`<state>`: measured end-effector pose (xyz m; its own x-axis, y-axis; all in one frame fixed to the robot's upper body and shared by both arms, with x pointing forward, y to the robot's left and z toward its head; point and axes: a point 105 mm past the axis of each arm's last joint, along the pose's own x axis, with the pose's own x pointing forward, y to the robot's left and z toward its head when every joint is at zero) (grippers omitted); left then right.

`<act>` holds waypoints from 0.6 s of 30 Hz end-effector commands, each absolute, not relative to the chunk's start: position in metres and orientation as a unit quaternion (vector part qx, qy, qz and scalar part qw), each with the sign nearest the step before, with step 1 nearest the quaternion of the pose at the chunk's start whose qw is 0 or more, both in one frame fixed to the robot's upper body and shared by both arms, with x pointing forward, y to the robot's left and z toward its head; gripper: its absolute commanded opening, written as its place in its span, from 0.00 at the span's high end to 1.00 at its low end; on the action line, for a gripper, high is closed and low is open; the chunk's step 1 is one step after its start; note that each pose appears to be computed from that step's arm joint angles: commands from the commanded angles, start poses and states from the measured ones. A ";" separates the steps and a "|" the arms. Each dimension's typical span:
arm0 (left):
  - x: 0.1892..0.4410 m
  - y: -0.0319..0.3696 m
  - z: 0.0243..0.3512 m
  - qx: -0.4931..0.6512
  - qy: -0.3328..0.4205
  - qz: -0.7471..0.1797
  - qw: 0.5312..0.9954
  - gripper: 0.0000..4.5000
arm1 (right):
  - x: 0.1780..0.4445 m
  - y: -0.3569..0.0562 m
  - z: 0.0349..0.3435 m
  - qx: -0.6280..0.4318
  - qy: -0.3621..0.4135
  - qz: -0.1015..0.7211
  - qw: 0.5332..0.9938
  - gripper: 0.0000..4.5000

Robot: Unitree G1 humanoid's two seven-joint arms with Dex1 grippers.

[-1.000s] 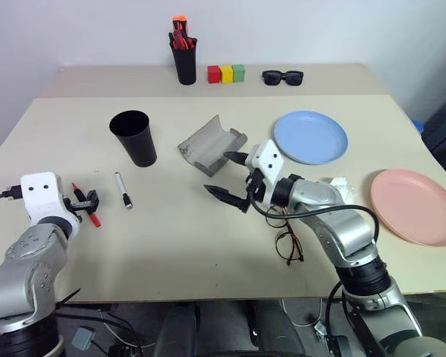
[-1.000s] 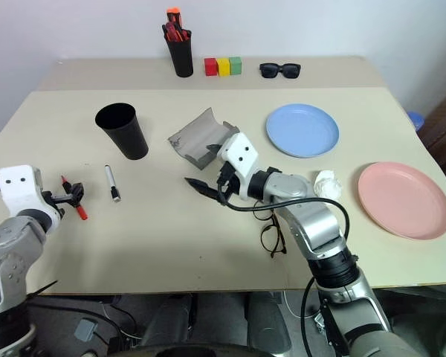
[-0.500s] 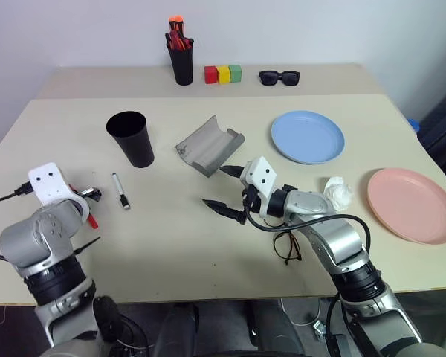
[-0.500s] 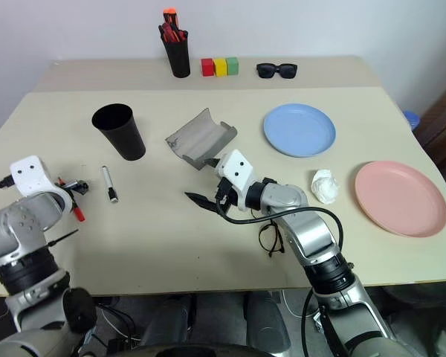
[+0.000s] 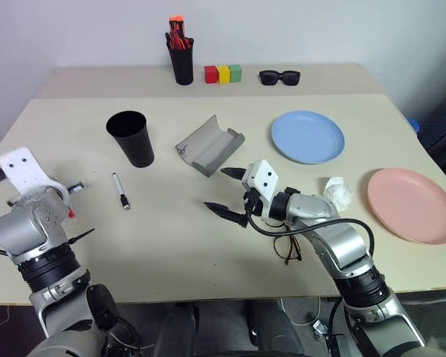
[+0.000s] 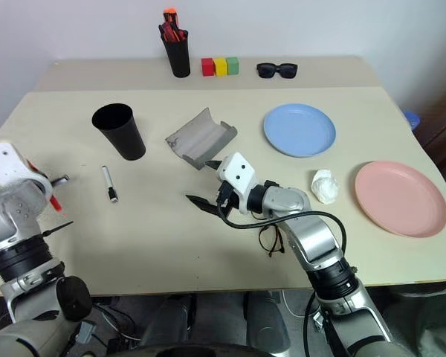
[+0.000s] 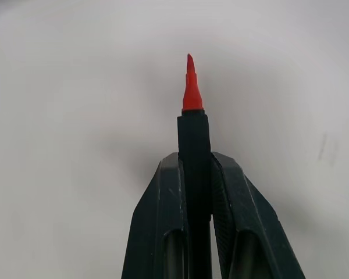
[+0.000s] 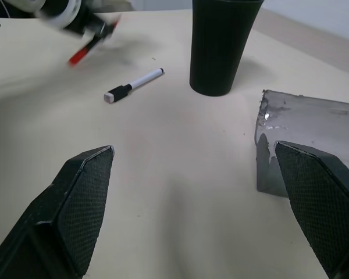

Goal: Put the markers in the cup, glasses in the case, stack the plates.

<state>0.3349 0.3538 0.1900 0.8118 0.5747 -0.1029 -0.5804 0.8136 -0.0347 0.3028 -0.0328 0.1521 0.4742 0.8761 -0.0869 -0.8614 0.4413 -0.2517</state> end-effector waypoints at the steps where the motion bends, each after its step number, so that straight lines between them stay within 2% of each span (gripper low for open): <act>1: 0.336 0.309 0.298 0.026 -0.191 0.196 0.961 0.99 | 0.307 -0.028 0.181 -0.135 -0.081 0.503 0.850 0.00; 4: 0.343 0.278 0.335 0.061 -0.261 0.129 0.955 0.99 | 0.323 -0.027 0.208 -0.103 -0.126 0.461 0.872 0.00; 7: 0.358 0.251 0.346 0.089 -0.277 0.079 0.954 0.99 | 0.336 -0.028 0.229 -0.070 -0.161 0.421 0.890 0.00; 12: 0.389 0.213 0.333 0.162 -0.274 0.023 0.948 0.99 | 0.335 -0.021 0.238 -0.056 -0.173 0.428 0.885 0.00; 18: 0.404 0.220 0.300 0.135 -0.250 0.022 0.959 0.99 | 0.326 -0.016 0.236 -0.058 -0.175 0.441 0.879 0.00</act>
<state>0.4095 0.2126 0.2922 0.8994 -0.0376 0.4356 -0.0895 0.9594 0.2676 0.3377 -0.0215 0.2227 0.5917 0.7795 0.2055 -0.7461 0.6261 -0.2266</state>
